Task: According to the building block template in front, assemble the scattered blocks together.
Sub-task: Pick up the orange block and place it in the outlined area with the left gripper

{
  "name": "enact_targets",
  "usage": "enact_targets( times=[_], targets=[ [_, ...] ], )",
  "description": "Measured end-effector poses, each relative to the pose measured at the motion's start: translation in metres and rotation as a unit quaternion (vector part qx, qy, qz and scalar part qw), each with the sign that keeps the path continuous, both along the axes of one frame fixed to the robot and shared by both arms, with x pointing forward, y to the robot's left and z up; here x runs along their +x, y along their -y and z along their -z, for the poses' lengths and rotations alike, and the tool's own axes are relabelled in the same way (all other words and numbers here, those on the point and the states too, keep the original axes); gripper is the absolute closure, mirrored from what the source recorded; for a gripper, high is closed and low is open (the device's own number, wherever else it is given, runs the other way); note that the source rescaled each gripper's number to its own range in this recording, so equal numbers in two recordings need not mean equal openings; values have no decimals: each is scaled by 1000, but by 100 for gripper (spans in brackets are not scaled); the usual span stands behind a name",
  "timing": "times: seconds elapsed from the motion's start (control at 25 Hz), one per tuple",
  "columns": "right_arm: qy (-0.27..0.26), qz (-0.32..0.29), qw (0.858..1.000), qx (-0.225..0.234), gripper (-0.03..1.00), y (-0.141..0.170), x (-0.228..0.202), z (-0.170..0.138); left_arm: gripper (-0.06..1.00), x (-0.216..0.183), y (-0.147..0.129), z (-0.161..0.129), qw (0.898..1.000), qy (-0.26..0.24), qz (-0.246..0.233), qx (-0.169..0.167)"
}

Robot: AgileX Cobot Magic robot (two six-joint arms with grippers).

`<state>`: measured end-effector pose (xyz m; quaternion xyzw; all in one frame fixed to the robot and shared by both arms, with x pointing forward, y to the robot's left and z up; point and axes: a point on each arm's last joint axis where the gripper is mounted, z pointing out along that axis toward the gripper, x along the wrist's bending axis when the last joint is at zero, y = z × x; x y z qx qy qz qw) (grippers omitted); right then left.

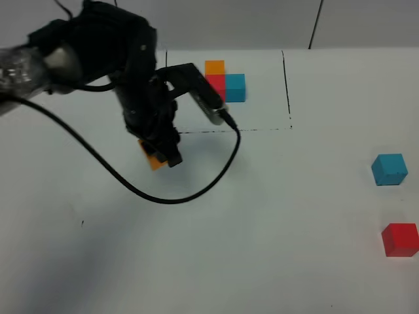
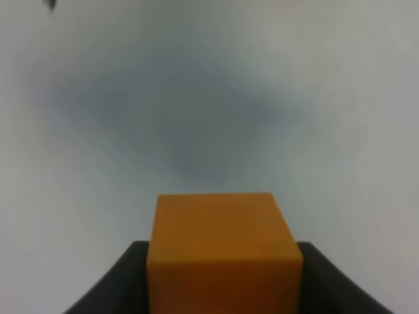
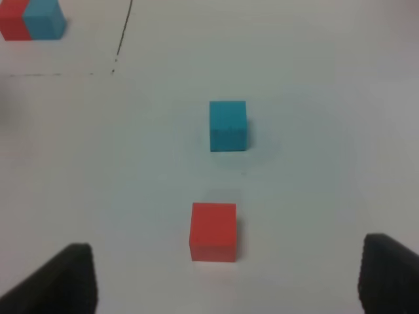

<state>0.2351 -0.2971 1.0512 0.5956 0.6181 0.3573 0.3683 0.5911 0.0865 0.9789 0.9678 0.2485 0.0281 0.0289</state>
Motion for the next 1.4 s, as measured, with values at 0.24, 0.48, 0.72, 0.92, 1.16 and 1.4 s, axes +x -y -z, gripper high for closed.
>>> enact_targets(
  times=[0.24, 0.48, 0.72, 0.92, 1.16, 1.4],
  targets=[
    [0, 0, 1000, 0, 33, 0, 0, 0, 94, 41, 61, 26, 995, -6, 100, 10],
    [0, 0, 1000, 0, 33, 0, 0, 0, 94, 47, 99, 50, 986, 12, 166, 3],
    [0, 0, 1000, 0, 33, 0, 0, 0, 94, 43, 105, 64, 980, 2, 200, 11],
    [0, 0, 1000, 0, 33, 0, 0, 0, 94, 43, 105, 67, 973, 1, 229, 14],
    [0, 0, 1000, 0, 33, 0, 0, 0, 94, 43, 106, 70, 969, -1, 248, 16],
    [0, 0, 1000, 0, 33, 0, 0, 0, 94, 44, 106, 70, 968, 0, 250, 16]
  ],
)
